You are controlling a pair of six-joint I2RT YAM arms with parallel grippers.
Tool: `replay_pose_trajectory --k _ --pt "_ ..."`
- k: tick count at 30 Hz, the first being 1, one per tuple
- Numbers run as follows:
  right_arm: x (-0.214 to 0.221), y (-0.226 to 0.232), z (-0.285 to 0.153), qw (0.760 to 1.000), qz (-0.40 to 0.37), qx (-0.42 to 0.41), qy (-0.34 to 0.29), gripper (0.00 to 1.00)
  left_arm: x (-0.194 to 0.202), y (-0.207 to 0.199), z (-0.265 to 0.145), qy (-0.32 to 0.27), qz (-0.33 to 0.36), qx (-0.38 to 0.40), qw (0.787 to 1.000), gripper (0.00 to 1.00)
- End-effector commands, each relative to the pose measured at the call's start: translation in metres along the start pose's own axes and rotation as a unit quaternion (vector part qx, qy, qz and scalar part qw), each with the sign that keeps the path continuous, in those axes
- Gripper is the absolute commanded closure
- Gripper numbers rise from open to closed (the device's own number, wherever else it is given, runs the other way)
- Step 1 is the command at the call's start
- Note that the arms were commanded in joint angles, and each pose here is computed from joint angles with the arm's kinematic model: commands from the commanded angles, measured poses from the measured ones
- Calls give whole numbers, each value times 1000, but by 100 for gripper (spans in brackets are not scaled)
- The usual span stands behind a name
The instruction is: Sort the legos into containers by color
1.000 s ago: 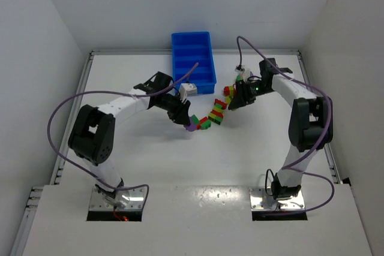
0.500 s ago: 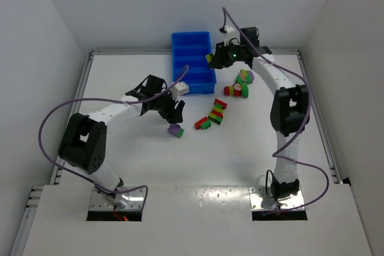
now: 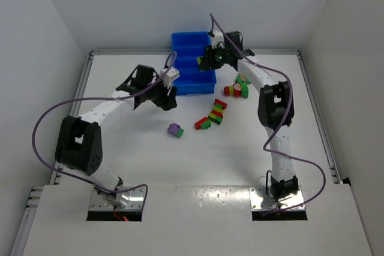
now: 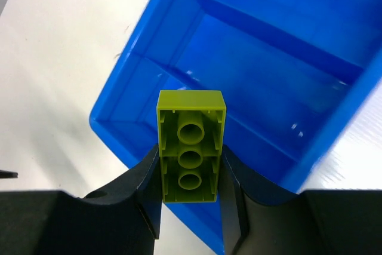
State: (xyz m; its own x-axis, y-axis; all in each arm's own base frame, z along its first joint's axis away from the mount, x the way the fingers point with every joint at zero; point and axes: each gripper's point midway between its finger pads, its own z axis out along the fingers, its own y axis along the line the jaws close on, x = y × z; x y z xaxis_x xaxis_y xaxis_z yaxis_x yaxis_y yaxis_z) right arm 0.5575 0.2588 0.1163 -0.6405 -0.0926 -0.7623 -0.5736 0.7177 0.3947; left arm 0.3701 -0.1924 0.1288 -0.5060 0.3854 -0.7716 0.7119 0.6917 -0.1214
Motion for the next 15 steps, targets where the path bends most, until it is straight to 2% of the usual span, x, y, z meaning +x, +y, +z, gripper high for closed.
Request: replay_pose_trajectory --k 1,10,13,15 --pt "-4 7 11 1000 -25 7 -1 100 -30 16 -7 -37 11 -19 999 37" --pt "18 2 14 999 -24 24 37 100 -29 29 -5 -36 4 -21 999 37" --pt "25 3 16 998 -33 28 47 88 -33 29 -6 -41 15 -18 999 37" --pt "29 -2 16 997 -36 36 52 62 -31 30 -4 -37 13 -17 999 37"
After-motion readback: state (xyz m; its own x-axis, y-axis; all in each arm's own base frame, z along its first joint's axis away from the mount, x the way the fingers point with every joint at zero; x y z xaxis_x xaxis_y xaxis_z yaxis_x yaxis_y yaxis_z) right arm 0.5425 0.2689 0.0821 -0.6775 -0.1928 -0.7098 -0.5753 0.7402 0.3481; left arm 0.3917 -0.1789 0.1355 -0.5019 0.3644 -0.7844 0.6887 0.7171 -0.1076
